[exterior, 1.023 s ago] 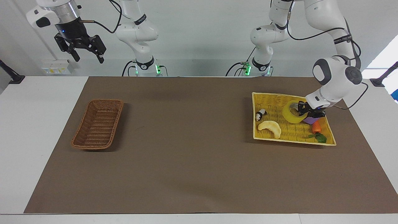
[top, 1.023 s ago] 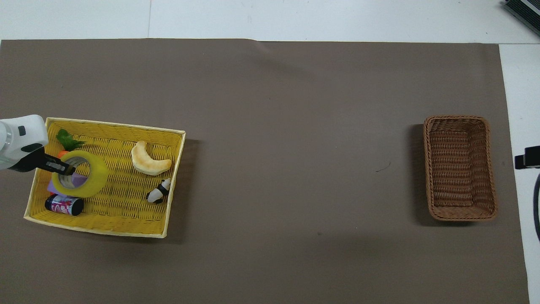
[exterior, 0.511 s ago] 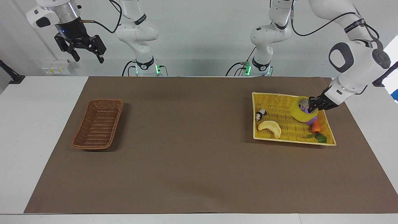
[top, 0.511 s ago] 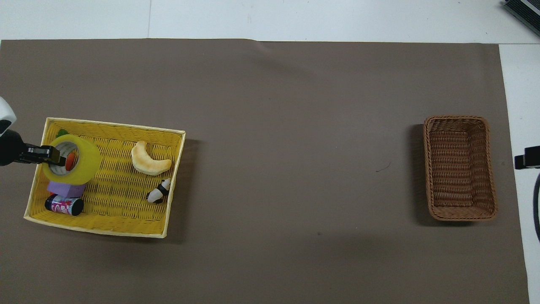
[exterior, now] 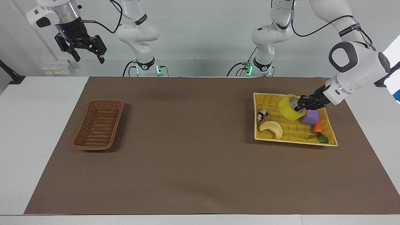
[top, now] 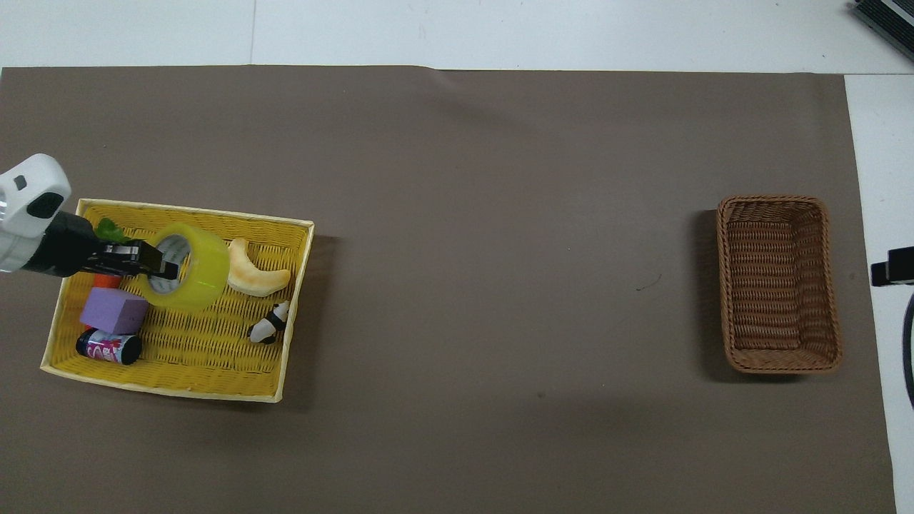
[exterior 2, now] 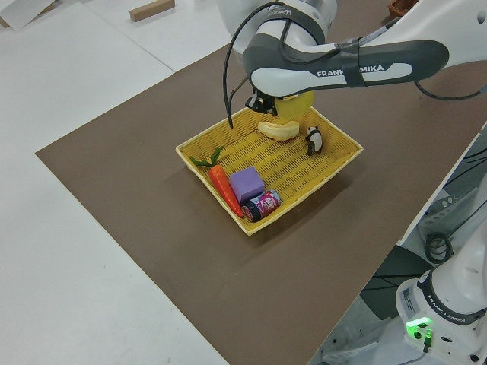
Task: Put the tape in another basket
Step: 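Grasp the yellow tape roll with the left gripper and lift it, then carry the tape toward the basket while the right gripper reaches toward it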
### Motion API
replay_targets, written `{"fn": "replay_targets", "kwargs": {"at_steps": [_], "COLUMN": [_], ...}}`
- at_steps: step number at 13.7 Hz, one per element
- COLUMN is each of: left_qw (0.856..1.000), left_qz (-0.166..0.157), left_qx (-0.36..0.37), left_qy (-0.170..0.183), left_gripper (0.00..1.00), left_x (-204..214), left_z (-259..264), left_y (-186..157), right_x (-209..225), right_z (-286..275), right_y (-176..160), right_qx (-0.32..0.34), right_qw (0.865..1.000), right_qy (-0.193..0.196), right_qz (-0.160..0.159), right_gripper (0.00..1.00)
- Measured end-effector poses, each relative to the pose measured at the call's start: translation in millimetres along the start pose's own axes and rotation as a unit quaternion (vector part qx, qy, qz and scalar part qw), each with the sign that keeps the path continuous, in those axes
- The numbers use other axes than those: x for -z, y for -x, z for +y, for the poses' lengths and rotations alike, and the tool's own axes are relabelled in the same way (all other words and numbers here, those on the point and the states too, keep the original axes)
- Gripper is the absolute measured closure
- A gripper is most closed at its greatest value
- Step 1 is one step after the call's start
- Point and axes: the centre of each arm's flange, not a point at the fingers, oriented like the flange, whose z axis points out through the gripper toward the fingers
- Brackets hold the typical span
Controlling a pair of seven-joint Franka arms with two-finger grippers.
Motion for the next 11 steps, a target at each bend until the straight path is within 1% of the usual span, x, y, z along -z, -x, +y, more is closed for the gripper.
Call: {"fn": "replay_targets", "kwargs": {"at_steps": [1,4,6,7,8,10,11], "left_qw": [1.0,0.998,0.995,0.993,0.992,0.99,0.99], "left_qz": [-0.006,-0.023,-0.026,-0.022,-0.012,0.012,0.016], "left_qx": [0.009,0.037,0.045,0.055,0.066,0.077,0.081], "left_qy": [0.016,0.047,0.087,0.101,0.107,0.116,0.117], "left_gripper": [0.78,0.78,0.78,0.78,0.78,0.78,0.78], "left_x": [-9.6,-31.5,-37.6,-40.1,-43.2,-55.8,-65.0], "left_z": [23.8,88.5,121.4,137.7,156.4,204.1,229.1], "left_y": [-2.1,-2.3,-0.2,0.0,-0.6,1.0,5.2], "right_x": [0.0,0.0,-0.5,-1.1,-3.9,-26.7,-43.7], "right_z": [0.0,0.0,0.1,-0.1,-2.0,-23.0,-42.9], "right_y": [0.0,0.0,1.2,4.2,6.0,5.7,3.3], "right_qx": [0.0,0.0,0.001,0.009,0.018,0.042,0.061], "right_qw": [1.0,1.0,1.0,1.0,1.0,0.998,0.997], "right_qy": [0.0,0.0,0.0,0.0,0.0,-0.002,-0.002], "right_qz": [0.0,0.0,-0.004,-0.013,-0.021,-0.043,-0.048], "right_gripper": [0.0,0.0,0.0,0.0,0.0,0.0,0.0]}}
